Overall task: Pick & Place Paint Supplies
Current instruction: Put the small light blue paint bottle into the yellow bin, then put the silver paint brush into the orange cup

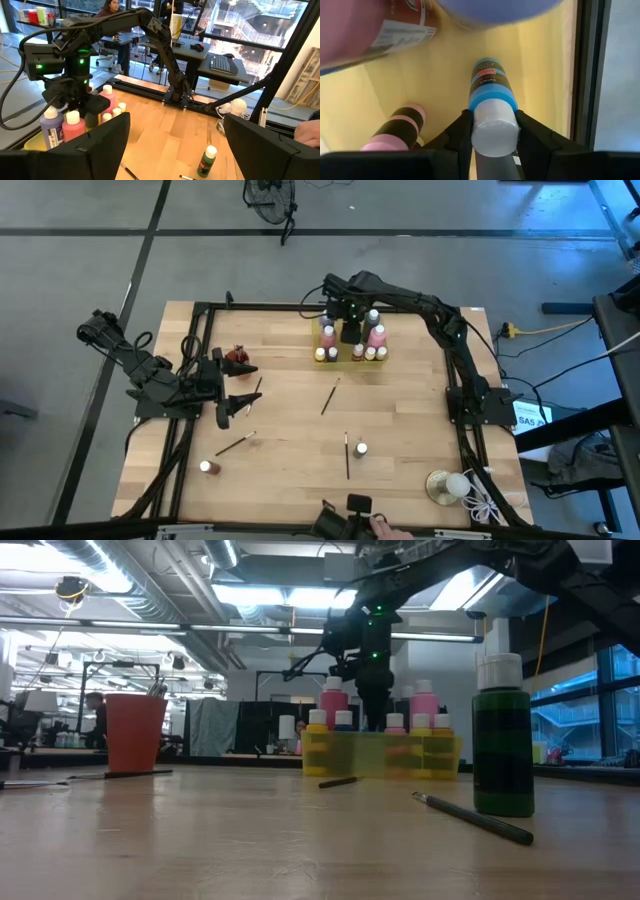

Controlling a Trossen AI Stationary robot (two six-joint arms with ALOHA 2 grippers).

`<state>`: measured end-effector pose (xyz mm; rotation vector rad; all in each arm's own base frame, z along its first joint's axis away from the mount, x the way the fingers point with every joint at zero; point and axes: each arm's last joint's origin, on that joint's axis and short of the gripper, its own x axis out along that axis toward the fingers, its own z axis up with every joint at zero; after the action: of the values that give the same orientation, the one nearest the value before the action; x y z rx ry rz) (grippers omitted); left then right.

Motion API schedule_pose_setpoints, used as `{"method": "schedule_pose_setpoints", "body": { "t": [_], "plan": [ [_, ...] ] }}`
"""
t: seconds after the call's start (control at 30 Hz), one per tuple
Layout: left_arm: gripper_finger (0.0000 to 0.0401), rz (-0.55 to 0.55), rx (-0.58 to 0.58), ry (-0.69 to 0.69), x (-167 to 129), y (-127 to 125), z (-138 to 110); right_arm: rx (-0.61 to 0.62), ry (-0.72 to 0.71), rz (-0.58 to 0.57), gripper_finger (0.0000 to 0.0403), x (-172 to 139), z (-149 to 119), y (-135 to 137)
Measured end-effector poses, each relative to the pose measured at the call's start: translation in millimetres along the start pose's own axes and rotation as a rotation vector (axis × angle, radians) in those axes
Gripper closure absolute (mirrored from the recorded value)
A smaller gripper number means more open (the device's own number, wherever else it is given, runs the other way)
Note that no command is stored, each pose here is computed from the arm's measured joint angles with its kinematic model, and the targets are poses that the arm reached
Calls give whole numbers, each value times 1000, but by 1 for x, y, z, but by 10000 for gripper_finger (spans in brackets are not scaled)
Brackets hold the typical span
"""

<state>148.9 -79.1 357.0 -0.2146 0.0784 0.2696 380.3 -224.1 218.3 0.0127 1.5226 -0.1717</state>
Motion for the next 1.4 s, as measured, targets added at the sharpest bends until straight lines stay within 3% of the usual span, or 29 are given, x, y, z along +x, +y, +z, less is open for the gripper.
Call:
{"method": "schedule_pose_setpoints", "body": {
  "t": [0.37, 0.7, 1.4],
  "plan": [
    [84, 1, 18, 0, 0, 0, 0, 9, 20, -4, 277, 3, -3, -4],
    [84, 1, 18, 0, 0, 0, 0, 10, 16, -2, 234, 2, -2, -4],
    [84, 1, 19, 0, 0, 0, 0, 56, 20, -40, 188, -7, -3, -4]
  ]
}}
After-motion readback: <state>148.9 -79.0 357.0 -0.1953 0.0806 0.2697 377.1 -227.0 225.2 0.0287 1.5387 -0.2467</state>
